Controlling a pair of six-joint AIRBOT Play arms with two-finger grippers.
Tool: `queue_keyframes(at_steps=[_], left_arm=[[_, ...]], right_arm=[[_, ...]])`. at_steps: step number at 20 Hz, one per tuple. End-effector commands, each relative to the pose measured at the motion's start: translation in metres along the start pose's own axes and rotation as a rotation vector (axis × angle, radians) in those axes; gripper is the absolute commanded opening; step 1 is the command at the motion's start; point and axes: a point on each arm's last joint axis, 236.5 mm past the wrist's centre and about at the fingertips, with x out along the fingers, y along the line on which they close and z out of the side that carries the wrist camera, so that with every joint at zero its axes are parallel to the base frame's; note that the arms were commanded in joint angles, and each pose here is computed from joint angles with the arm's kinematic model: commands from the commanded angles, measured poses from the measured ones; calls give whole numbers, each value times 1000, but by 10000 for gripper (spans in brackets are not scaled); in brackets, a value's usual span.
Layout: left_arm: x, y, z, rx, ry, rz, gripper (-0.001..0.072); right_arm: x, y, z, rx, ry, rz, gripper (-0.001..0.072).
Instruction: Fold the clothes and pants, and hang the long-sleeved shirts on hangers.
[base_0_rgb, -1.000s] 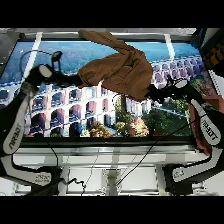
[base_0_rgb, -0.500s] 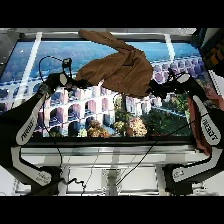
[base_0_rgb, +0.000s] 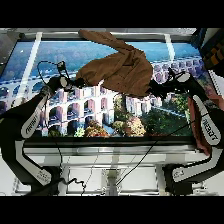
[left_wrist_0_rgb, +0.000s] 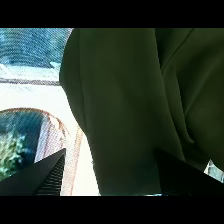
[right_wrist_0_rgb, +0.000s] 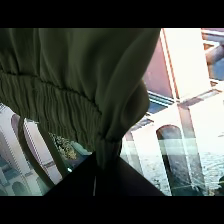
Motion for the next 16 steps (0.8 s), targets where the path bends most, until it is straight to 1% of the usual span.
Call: queue_keyframes(at_steps=[1,2,5,6,8,9,11,14,16], left_arm=[[7,-11,2,-12,-31,-26,567],[9,-15,1,-6,-38,-31,549],[14,-15,0,-4,-43,-32,98],[14,-14,1,-5,-45,-31,19],[4,-13,12,-9,-68,-34,18],[-7,-15,23,4,-94,-39,18],[-40,-12,55,92,-178,-20,18],[-123,3,120,226,-367,59,18],[-193,16,160,268,-508,111,18]], right_arm=[[0,1,0,-2,1,0,30],[0,1,0,-2,1,1,30],[-1,2,-1,-5,3,1,30],[-1,1,-3,-6,9,1,30],[-3,1,-9,-16,40,2,30],[-5,2,-13,-58,63,0,30],[-19,1,-15,-140,105,-34,30],[-59,4,2,-234,105,-101,30],[-100,15,30,-281,10,-121,30]])
